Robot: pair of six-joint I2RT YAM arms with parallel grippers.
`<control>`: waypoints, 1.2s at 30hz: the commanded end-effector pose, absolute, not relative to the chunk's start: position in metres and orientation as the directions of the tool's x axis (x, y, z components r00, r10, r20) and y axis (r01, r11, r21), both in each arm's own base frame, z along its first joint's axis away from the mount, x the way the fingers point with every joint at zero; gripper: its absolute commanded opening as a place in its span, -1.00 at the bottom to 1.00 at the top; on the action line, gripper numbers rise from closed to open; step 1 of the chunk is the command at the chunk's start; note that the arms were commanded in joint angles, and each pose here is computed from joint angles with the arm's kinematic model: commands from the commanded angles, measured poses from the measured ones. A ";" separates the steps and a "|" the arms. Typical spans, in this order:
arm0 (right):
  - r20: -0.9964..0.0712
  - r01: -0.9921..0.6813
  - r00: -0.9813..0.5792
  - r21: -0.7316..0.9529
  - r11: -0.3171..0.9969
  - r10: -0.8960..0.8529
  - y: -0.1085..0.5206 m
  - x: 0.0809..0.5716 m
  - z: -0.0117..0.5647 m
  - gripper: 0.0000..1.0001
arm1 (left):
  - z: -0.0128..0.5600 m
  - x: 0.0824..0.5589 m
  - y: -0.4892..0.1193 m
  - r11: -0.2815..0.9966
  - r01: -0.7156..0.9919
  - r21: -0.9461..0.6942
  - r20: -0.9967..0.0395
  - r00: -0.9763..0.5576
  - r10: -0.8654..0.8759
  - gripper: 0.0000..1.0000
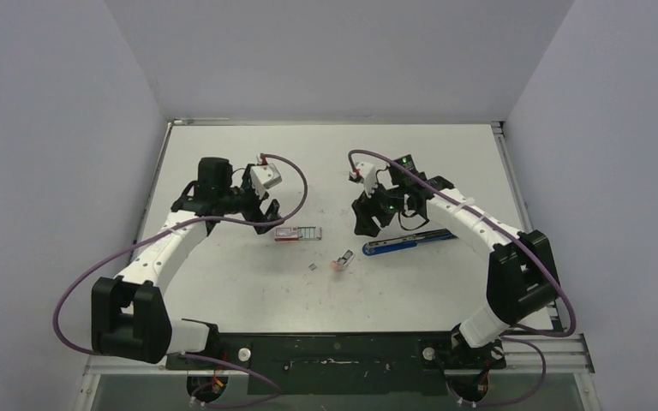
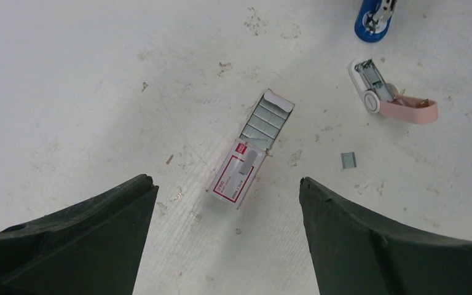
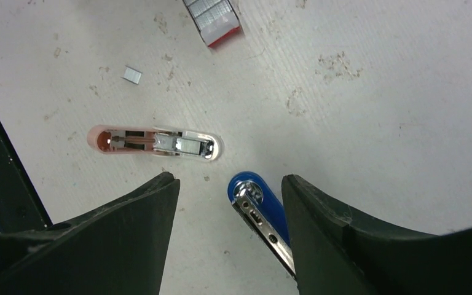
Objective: Load the staples into the stapler
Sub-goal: Install the staple into the stapler, then adjust the staple box at the center of the board.
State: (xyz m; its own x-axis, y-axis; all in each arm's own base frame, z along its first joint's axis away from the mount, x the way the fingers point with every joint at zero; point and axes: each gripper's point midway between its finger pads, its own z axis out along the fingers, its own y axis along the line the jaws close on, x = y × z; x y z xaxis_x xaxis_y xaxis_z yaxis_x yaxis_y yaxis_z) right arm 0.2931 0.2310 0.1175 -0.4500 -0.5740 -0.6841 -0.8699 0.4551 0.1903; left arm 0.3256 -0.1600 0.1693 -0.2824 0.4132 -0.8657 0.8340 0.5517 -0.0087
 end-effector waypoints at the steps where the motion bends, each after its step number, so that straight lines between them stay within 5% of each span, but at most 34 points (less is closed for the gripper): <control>1: -0.775 -0.907 -0.373 0.189 0.377 -0.509 0.271 0.310 0.142 0.26 | 0.145 0.319 -0.156 0.416 0.908 0.054 -0.815 -0.201 0.543 0.68; 13: -0.759 -0.808 -0.560 0.411 0.423 -0.333 0.328 0.331 0.118 0.18 | 0.095 0.326 -0.146 0.321 0.943 0.088 -0.734 -0.157 0.661 0.53; 26: -0.825 -0.865 -0.456 0.321 0.387 -0.334 0.293 0.327 0.123 0.14 | 0.106 0.286 -0.185 0.248 0.959 0.134 -0.780 -0.052 0.623 0.50; 36: -0.834 -0.852 -0.458 0.312 0.421 -0.308 0.283 0.324 0.124 0.10 | 0.083 0.322 -0.199 0.290 0.945 0.149 -0.732 -0.092 0.675 0.29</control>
State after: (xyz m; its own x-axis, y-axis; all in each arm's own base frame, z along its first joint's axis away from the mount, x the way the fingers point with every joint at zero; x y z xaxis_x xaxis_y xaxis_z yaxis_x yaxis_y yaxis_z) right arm 0.3117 0.2809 0.0999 -0.5403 -0.3491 -0.7657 -0.8172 0.4348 0.3784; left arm 0.2883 -0.1911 0.0745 -0.0935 0.6800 -0.7272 0.9650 0.2416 0.1018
